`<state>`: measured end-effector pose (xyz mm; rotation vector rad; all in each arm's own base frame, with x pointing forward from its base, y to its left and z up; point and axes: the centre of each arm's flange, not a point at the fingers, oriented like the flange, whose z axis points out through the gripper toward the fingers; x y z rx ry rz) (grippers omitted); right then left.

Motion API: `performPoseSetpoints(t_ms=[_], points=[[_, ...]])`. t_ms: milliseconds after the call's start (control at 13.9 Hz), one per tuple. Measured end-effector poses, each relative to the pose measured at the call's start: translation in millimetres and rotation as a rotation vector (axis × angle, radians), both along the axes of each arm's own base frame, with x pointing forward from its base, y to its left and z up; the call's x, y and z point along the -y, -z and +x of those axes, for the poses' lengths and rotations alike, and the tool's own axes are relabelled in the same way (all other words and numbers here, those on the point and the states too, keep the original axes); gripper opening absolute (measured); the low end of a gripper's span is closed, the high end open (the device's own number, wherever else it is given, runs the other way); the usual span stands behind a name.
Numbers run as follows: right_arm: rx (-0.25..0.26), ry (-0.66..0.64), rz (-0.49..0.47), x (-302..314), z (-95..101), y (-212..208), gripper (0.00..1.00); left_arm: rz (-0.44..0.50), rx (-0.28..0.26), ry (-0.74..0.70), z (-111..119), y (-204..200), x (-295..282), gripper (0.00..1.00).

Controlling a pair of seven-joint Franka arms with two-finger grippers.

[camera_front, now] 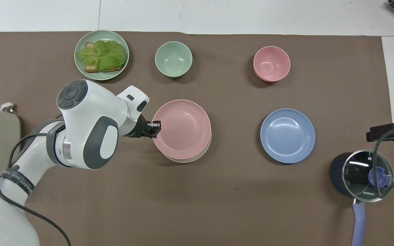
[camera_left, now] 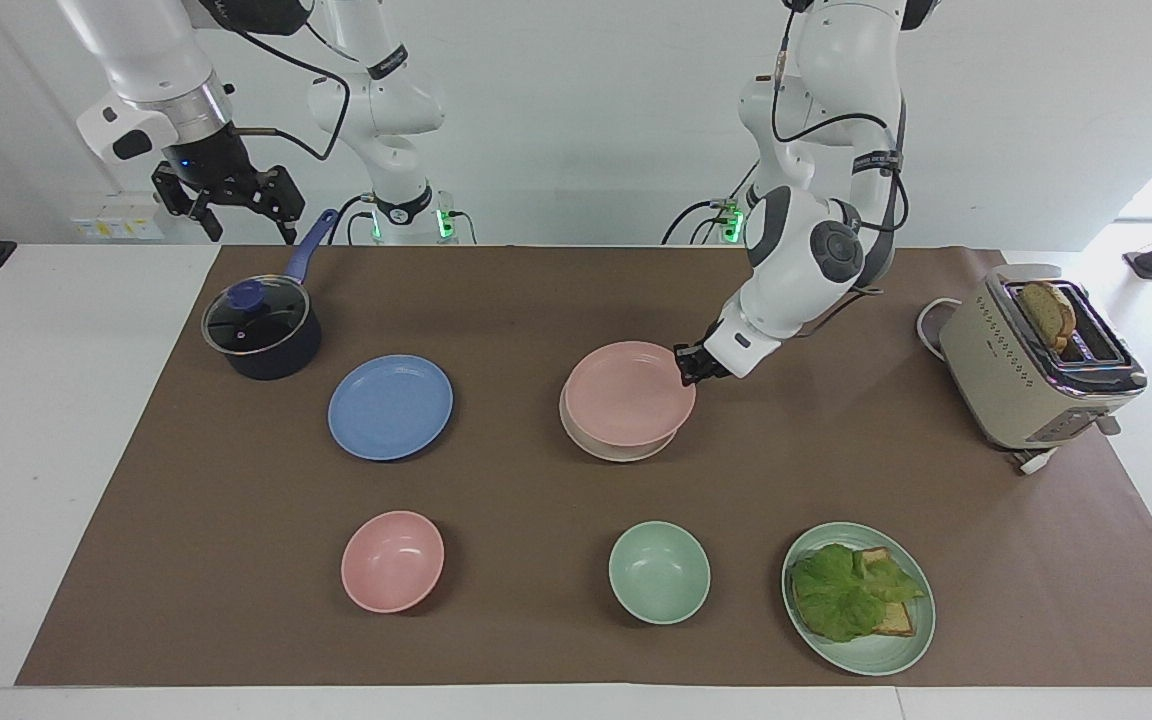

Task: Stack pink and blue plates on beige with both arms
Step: 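Carry the pink plate with the left gripper onto the beige plate, then release the pink plate while the right gripper reaches the blue plate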

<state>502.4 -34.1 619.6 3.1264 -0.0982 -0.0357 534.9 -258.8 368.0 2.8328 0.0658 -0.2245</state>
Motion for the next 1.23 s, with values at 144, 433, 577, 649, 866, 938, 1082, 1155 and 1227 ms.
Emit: performPoseSetpoints(t_ms=[144,433,577,649,866,938,1082,1155,1227], points=[[0.003,-0.001,-0.001,-0.1,4.2,12.6,1.00,0.008,-0.016,-0.005,-0.4,10.5,-2.9,0.05],[-0.014,-0.013,-0.001,-1.8,15.6,53.2,1.00,0.008,-0.010,-0.007,0.1,13.5,-1.8,0.16],[-0.015,-0.030,-0.002,-2.1,22.9,80.1,1.00,0.005,0.004,-0.006,0.4,12.4,1.3,0.41],[-0.021,-0.041,-0.002,-2.0,25.2,93.0,1.00,0.004,0.008,-0.004,0.2,12.0,2.9,0.51],[-0.034,-0.061,-0.003,-2.0,33.3,136.1,1.00,0.004,0.012,-0.007,1.1,11.6,2.1,0.87],[-0.031,-0.066,-0.004,-2.2,36.5,153.7,1.00,0.006,0.014,-0.013,3.1,11.1,-1.6,0.98],[-0.032,-0.090,-0.004,-2.4,40.0,184.5,1.00,0.048,0.033,-0.005,11.3,5.6,-18.3,1.00],[-0.033,-0.096,-0.004,-1.6,40.5,195.8,1.00,0.083,0.042,0.003,17.8,-2.3,-32.5,1.00],[-0.037,-0.093,-0.004,2.1,40.3,205.3,1.00,0.116,0.047,0.002,26.1,-12.9,-51.7,1.00]])
